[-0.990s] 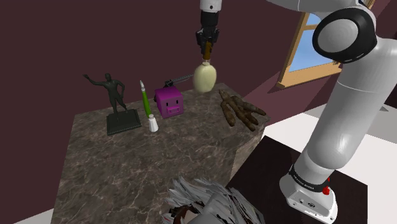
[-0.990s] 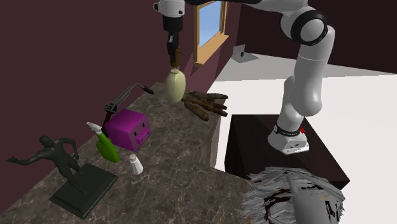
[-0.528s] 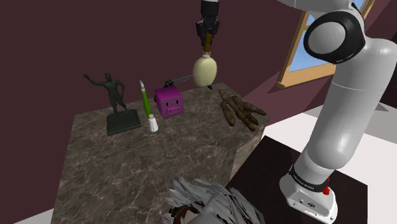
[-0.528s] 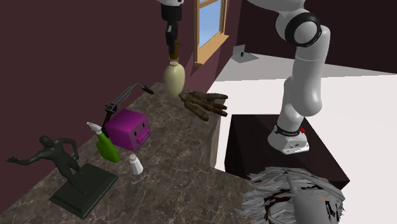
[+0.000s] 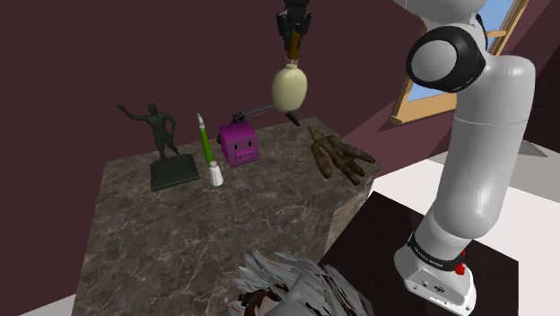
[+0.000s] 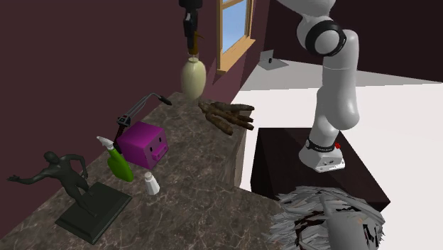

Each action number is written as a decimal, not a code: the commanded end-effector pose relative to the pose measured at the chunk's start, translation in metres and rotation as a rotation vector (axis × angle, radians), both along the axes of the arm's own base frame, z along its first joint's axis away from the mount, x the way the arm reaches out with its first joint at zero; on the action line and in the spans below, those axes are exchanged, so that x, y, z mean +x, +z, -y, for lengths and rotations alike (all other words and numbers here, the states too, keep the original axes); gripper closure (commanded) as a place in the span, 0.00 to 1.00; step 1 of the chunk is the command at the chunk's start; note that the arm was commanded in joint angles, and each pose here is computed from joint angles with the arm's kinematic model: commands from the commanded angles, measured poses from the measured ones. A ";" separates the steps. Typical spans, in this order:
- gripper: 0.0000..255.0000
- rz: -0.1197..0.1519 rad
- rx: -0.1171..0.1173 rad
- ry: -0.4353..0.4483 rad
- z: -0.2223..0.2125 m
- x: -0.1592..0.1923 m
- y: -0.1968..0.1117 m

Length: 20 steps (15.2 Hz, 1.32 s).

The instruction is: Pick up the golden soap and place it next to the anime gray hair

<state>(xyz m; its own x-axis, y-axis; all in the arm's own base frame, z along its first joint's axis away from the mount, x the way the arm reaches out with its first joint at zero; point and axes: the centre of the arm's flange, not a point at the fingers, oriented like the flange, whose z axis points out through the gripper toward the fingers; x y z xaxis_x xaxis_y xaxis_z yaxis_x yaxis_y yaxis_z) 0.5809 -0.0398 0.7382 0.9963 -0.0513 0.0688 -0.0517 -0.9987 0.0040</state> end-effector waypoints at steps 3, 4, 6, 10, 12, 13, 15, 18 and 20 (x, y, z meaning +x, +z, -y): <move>1.00 0.000 0.000 0.000 -0.001 0.000 0.018; 1.00 0.000 0.000 0.000 -0.012 -0.008 0.019; 1.00 0.000 0.000 0.000 -0.033 -0.023 0.019; 1.00 0.000 0.000 0.000 -0.076 -0.054 0.019; 1.00 0.000 0.000 0.000 -0.097 -0.070 0.019; 1.00 0.000 0.000 0.000 -0.108 -0.078 0.019; 1.00 0.000 0.000 0.000 -0.129 -0.093 0.019; 1.00 0.000 0.000 0.000 -0.161 -0.117 0.020; 1.00 0.000 0.000 0.000 -0.182 -0.132 0.020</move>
